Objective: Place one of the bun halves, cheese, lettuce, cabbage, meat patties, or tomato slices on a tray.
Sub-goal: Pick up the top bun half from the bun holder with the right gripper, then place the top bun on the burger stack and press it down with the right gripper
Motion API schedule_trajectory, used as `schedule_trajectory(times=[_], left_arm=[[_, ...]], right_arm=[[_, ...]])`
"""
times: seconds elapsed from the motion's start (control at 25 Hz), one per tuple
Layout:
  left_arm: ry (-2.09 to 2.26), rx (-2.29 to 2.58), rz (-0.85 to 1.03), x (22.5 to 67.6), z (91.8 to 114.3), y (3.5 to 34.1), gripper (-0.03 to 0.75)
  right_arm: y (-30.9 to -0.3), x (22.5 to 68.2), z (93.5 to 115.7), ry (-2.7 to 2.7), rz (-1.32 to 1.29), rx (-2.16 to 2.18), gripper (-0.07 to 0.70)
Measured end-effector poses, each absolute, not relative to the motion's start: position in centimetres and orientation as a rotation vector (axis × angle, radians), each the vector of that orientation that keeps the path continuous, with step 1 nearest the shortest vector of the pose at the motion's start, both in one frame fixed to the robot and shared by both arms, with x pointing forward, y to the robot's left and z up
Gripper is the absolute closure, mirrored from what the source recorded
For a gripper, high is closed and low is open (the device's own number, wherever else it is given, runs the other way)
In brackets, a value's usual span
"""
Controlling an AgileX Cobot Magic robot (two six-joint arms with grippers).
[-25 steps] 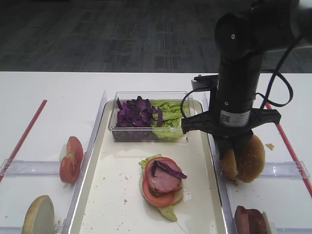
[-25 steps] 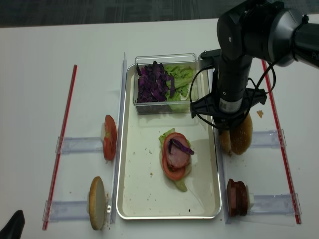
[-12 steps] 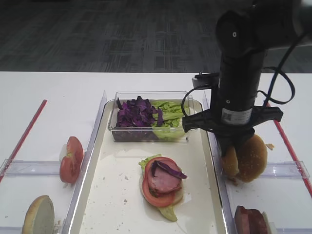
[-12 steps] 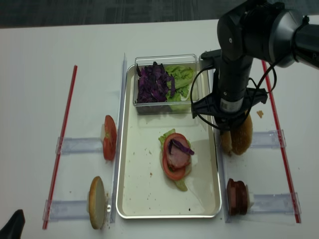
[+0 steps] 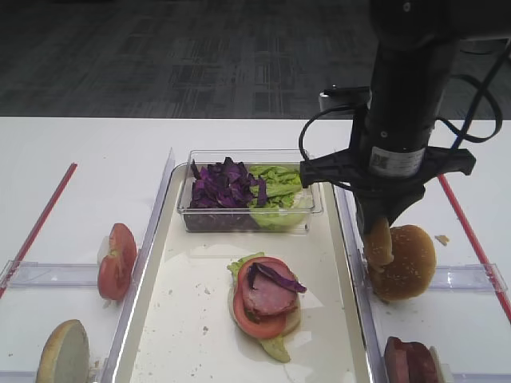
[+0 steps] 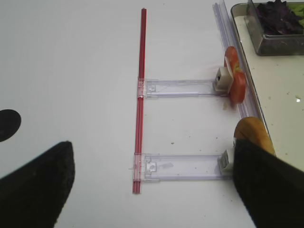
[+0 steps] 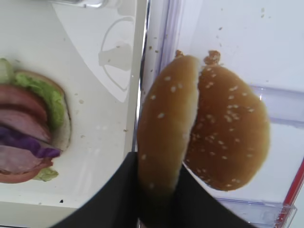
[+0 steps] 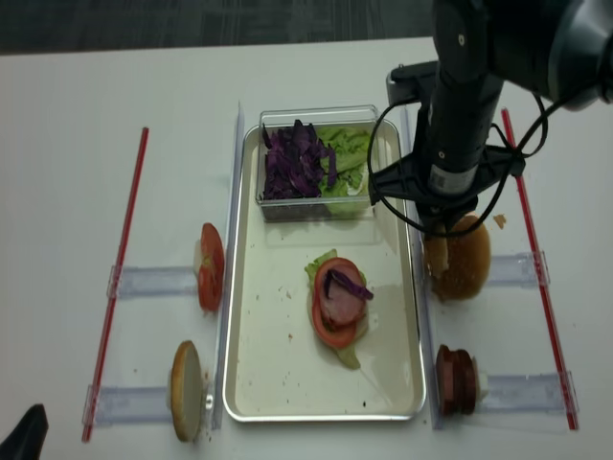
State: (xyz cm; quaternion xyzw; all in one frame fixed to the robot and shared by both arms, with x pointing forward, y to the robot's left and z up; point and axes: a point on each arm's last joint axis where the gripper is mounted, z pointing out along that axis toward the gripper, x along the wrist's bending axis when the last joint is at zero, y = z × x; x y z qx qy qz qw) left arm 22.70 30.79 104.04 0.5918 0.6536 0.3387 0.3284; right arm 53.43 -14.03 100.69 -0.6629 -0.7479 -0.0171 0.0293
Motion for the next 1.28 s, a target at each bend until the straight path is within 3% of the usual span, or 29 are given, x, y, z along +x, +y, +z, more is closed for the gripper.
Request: schedule_trajectory(times=[0.8, 1.28], left_arm=[[1.711, 1.549, 0.887, 22.7, 104.0, 30.8, 0.097], [1.711, 1.549, 0.887, 22.7, 104.0, 30.8, 0.097]], right_arm=[[-14.1, 52.2, 103.3, -2.264, -0.158, -2.034, 0.46], [-12.3, 52.0, 104.0, -2.179, -0.376, -1.888, 0.46]])
